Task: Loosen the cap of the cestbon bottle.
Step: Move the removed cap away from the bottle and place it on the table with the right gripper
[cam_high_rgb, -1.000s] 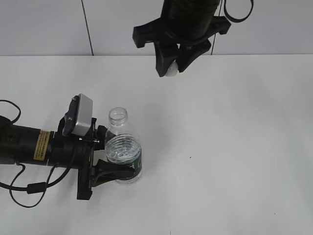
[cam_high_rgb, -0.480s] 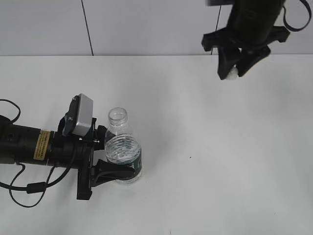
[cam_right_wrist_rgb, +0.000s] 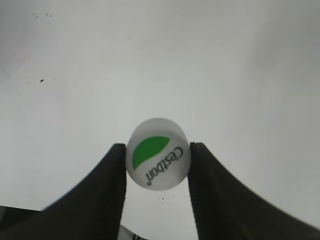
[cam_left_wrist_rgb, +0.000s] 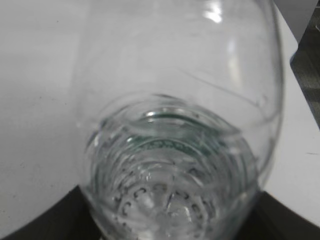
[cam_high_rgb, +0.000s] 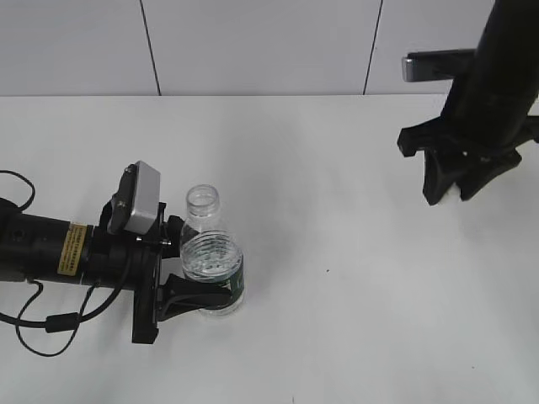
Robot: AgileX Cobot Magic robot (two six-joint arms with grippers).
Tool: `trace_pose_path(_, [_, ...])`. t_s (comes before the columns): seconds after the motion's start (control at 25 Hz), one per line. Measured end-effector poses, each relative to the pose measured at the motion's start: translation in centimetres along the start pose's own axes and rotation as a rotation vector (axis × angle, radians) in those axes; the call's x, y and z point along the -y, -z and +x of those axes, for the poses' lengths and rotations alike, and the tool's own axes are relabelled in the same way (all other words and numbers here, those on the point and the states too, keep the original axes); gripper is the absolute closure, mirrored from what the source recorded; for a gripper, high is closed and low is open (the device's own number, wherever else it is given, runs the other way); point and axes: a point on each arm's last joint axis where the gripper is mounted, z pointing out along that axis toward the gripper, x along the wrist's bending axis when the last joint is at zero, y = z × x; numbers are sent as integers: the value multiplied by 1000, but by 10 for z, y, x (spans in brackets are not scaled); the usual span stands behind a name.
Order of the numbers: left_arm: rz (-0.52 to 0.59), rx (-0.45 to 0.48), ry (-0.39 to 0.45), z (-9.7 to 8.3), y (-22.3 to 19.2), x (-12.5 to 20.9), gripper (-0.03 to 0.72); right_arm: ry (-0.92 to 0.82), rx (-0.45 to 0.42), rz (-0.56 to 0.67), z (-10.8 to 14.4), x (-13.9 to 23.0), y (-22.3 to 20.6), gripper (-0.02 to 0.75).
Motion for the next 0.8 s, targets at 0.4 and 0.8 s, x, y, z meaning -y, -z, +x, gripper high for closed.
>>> trace_pose_path(0.4, [0, -1, 0, 0, 0, 0, 276, -60, -39, -20, -2, 41, -65, 444])
trace_pose_path(0.8, [-21, -35, 27, 3, 0, -1, 276, -33, -36, -167, 9, 48, -93, 445])
